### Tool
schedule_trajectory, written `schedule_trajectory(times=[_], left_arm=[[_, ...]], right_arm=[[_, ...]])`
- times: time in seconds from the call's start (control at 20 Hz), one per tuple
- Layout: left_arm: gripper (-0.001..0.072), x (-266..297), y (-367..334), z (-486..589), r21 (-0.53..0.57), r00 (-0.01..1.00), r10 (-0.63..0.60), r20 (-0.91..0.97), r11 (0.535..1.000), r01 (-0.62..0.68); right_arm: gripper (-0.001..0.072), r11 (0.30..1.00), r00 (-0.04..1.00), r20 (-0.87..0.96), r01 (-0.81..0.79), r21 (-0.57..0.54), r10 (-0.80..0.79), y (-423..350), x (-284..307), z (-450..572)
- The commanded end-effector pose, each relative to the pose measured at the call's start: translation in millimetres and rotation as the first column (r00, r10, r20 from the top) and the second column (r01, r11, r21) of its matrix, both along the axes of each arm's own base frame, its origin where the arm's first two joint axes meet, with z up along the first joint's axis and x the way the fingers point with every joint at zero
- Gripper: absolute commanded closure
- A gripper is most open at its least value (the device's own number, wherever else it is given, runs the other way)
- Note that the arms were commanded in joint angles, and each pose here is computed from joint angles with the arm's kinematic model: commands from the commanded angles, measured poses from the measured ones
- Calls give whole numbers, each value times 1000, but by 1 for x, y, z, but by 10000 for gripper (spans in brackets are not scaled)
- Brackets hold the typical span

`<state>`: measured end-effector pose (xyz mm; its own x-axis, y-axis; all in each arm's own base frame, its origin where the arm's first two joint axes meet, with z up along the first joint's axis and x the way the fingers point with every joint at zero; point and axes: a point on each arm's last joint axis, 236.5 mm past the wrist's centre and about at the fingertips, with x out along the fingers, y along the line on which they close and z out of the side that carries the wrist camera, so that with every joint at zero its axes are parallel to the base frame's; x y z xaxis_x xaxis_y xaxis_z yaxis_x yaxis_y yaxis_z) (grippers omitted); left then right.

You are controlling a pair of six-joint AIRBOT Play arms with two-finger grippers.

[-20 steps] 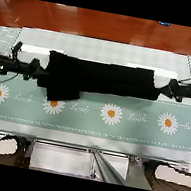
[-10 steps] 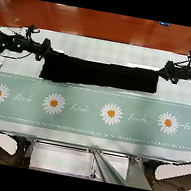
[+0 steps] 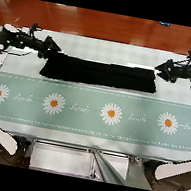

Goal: Fold the shirts.

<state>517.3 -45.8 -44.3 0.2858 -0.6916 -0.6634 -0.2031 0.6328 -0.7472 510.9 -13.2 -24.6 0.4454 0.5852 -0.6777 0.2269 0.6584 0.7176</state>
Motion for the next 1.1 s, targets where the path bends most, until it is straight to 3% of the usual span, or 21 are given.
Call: schedule_trajectory(times=[0.0,0.1,0.2,0.3,0.5,0.6,1.05], left_arm=[[201,-52,63,10,183,990,-37,-139,981,62],[201,-73,113,29,395,992,-1,-126,917,51],[200,-74,125,58,476,997,68,28,877,-72],[200,-101,83,62,452,989,25,148,887,-90],[201,-156,24,36,415,958,67,279,891,-184],[201,-165,13,35,416,955,46,292,893,-171],[201,-160,6,44,389,949,54,309,904,-178]], right_arm=[[293,996,1000,-16,-3,-89,2,-44,-34,33],[293,972,996,-46,70,-224,-82,-89,-60,37],[293,952,984,-31,161,-259,-175,-107,-74,26],[293,947,971,-69,204,-246,-227,-104,-88,-6],[293,968,959,-133,248,-42,-252,-67,-74,-45],[292,974,964,-153,224,29,-217,-48,-62,-57],[292,987,980,-182,101,128,-76,19,-8,-79]])
